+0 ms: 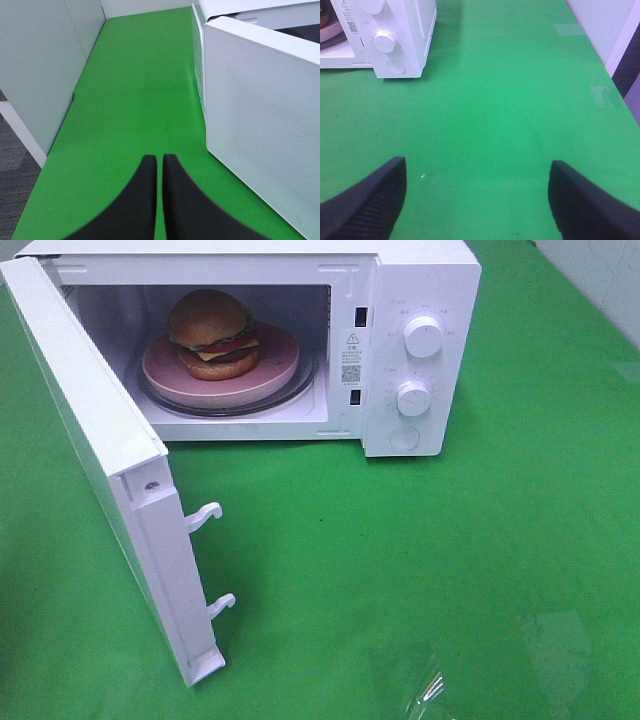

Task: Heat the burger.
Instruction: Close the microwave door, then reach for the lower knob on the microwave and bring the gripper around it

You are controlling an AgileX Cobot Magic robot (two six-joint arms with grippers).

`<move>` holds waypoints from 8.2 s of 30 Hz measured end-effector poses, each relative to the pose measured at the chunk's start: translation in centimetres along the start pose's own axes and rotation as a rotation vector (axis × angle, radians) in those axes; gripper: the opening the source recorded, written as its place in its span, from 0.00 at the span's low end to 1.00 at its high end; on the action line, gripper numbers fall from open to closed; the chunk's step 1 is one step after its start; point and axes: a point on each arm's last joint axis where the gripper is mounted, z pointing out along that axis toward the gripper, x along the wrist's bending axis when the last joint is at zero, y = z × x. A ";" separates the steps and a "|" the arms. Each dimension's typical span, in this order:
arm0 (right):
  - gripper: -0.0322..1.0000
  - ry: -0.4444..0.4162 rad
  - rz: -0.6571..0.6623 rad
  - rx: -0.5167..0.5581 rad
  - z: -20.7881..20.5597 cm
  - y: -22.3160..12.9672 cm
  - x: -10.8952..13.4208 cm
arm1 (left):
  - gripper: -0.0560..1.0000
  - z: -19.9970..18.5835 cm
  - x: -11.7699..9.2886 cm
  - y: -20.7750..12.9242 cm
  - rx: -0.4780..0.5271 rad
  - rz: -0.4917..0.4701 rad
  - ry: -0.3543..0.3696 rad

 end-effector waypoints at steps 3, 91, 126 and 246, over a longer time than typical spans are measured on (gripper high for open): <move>0.78 0.000 0.000 0.000 0.0 0.0 0.0 | 0.07 0.8 0.0 0.0 0.007 0.000 0.000; 0.78 0.000 0.000 0.000 0.0 0.0 0.0 | 0.05 19.0 -20.5 -2.0 -0.080 -0.052 -0.654; 0.78 0.000 0.000 0.000 0.0 0.0 0.0 | 0.05 24.3 -26.9 0.1 -0.072 -0.009 -0.605; 0.77 0.000 0.000 0.000 0.0 0.0 0.0 | 0.99 -12.4 -1.2 -3.8 0.118 -0.104 -0.128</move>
